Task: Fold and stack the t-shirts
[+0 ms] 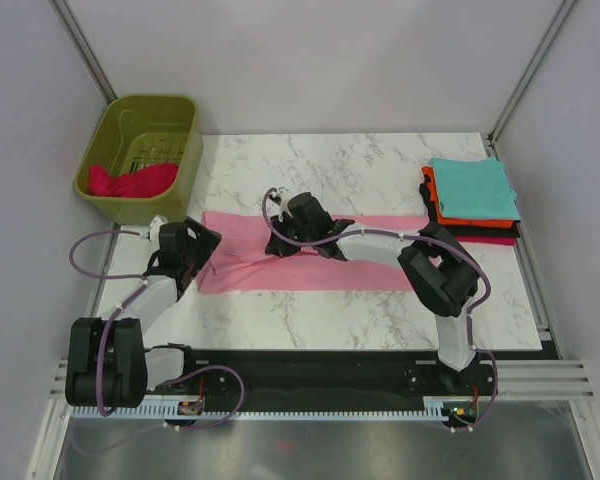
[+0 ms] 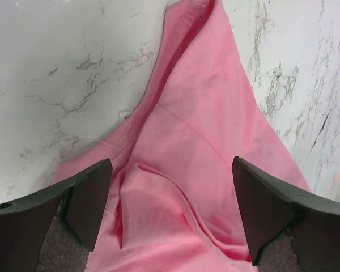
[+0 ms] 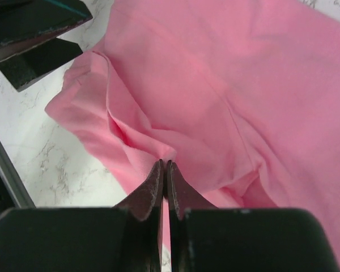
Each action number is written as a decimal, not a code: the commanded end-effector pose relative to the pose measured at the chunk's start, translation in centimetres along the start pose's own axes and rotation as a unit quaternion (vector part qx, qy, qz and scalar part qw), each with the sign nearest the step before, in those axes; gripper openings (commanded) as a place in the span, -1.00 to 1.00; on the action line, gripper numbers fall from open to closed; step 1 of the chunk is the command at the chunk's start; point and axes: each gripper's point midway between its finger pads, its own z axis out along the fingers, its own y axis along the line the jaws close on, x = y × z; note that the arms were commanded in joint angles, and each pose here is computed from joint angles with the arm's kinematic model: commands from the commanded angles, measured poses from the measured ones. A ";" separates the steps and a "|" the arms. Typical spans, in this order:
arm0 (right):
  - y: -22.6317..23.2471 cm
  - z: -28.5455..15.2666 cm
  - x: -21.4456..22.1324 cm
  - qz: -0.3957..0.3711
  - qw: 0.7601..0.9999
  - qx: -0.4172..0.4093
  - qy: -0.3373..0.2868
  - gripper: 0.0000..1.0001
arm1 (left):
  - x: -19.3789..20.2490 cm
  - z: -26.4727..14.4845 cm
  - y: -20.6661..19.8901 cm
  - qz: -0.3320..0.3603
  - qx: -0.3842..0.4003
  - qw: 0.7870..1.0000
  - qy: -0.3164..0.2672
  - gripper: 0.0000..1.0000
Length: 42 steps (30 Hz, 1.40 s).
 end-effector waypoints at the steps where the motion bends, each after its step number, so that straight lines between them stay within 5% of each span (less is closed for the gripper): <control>1: 2.1 -2.2 -2.0 -0.007 0.999 -0.029 -0.038 -0.86 | -1.6 -0.3 -0.9 0.008 0.008 1.000 -0.028 0.88; 10: 1.5 -4.4 1.7 0.006 0.999 -0.036 -0.029 -0.78 | -2.0 -0.5 -1.1 0.015 0.013 0.999 -0.036 0.89; 16: 0.1 -5.2 4.3 0.020 1.000 -0.010 -0.013 -0.23 | -2.1 -0.7 -1.0 0.016 0.013 0.999 -0.041 0.89; 25: 1.7 -6.7 2.4 0.007 0.998 -0.037 -0.049 -0.17 | -1.9 -1.1 -2.5 0.032 0.042 0.998 -0.024 0.69; 30: 2.3 -7.7 0.4 -0.013 0.995 -0.044 -0.092 0.26 | -1.5 -1.0 -2.8 0.034 0.047 0.998 -0.017 0.68; 35: 3.5 -5.8 -3.0 -0.042 0.993 -0.055 -0.100 0.39 | -1.2 -0.5 -2.6 0.033 0.041 0.999 -0.007 0.68; 42: 4.0 0.7 -1.9 -0.037 0.994 -0.095 -0.044 0.43 | -0.8 -0.1 -2.6 0.026 0.046 0.999 -0.001 0.68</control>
